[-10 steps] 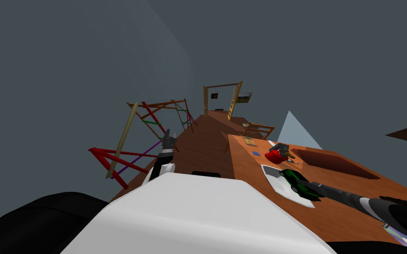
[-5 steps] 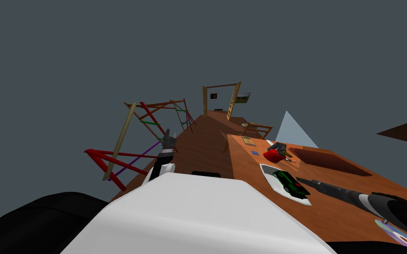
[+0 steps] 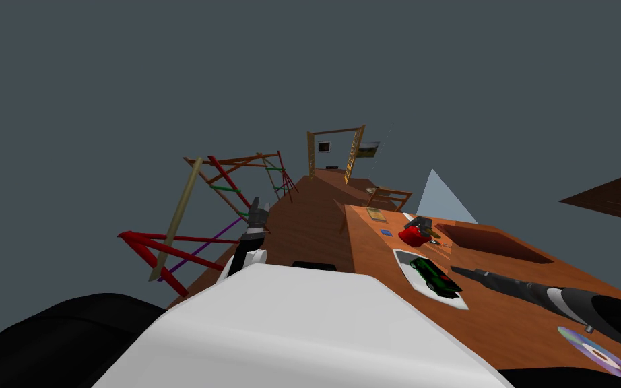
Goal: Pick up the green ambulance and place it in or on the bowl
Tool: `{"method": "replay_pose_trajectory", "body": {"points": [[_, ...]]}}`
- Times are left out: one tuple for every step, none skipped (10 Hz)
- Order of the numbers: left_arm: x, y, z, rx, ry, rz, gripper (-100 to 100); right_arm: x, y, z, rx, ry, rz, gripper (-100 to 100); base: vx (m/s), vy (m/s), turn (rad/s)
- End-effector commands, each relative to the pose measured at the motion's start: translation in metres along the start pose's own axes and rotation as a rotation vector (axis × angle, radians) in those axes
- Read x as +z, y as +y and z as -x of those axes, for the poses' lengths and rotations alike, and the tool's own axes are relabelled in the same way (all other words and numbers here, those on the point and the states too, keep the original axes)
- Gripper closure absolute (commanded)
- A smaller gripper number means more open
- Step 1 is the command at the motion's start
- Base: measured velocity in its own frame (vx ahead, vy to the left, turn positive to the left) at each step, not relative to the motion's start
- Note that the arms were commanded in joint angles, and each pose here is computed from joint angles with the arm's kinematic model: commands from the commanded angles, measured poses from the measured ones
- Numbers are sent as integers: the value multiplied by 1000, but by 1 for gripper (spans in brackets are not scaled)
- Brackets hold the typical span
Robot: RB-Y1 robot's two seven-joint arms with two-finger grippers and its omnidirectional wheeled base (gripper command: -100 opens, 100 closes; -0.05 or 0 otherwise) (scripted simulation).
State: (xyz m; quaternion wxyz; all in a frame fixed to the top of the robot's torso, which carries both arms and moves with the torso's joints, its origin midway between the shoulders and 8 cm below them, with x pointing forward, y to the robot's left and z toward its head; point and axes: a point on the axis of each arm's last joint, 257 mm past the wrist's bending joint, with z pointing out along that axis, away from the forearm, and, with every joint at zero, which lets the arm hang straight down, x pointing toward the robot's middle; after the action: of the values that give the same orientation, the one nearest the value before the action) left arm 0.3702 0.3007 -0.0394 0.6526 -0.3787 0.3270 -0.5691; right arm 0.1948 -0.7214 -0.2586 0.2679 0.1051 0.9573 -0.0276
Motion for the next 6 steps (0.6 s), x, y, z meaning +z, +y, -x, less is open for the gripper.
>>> {"method": "replay_pose_trajectory", "body": {"points": [[0, 0, 0, 0, 0, 0, 0, 0, 0, 0, 0, 0, 0, 0, 0, 0, 0], [0, 0, 0, 0, 0, 0, 0, 0, 0, 0, 0, 0, 0, 0, 0, 0, 0], [0, 0, 0, 0, 0, 0, 0, 0, 0, 0, 0, 0, 0, 0, 0, 0, 0], [0, 0, 0, 0, 0, 0, 0, 0, 0, 0, 0, 0, 0, 0, 0, 0, 0], [0, 0, 0, 0, 0, 0, 0, 0, 0, 0, 0, 0, 0, 0, 0, 0, 0], [0, 0, 0, 0, 0, 0, 0, 0, 0, 0, 0, 0, 0, 0, 0, 0, 0]]}}
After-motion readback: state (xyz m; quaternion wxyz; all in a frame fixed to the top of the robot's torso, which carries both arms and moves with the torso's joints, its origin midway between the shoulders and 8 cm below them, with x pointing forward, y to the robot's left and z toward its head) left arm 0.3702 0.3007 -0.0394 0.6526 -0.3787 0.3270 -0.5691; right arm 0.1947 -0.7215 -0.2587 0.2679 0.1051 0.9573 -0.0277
